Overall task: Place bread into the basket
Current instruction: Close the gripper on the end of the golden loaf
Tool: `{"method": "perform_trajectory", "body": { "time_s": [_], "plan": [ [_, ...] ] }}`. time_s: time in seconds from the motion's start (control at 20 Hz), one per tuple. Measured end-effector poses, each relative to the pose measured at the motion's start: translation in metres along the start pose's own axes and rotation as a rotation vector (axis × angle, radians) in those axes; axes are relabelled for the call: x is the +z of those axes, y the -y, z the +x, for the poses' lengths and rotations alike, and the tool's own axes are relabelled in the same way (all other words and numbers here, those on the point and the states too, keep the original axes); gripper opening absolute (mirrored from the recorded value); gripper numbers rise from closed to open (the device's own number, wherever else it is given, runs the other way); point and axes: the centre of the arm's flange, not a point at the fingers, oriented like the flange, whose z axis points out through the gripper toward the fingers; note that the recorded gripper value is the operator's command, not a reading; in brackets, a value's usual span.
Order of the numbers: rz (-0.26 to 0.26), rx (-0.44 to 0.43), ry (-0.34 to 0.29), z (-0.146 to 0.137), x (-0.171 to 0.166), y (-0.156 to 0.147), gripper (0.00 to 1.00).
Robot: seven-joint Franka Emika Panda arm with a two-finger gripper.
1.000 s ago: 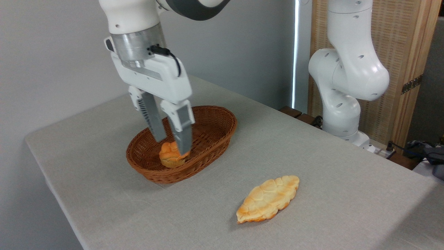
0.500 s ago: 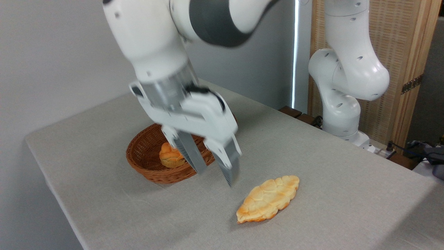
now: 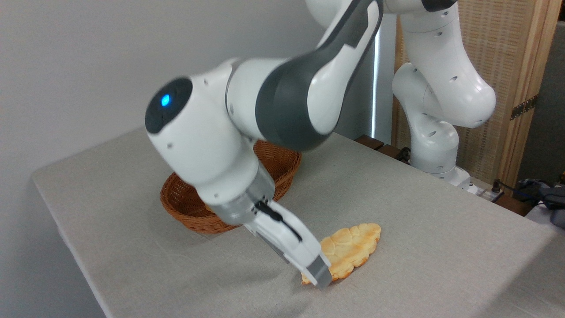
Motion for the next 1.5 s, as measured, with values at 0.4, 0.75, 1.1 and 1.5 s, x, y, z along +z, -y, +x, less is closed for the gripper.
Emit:
{"method": "perform_trajectory", "body": {
  "time_s": [0.4, 0.75, 1.1, 1.5],
  "plan": [
    [-0.017, 0.017, 0.018, 0.003, 0.013, 0.006, 1.00],
    [-0.041, 0.017, 0.018, 0.007, 0.023, 0.007, 0.55],
    [-0.063, 0.018, -0.014, 0.003, 0.024, 0.010, 0.49],
    [-0.064, 0.019, -0.015, 0.003, 0.024, 0.010, 0.48]
  ]
}}
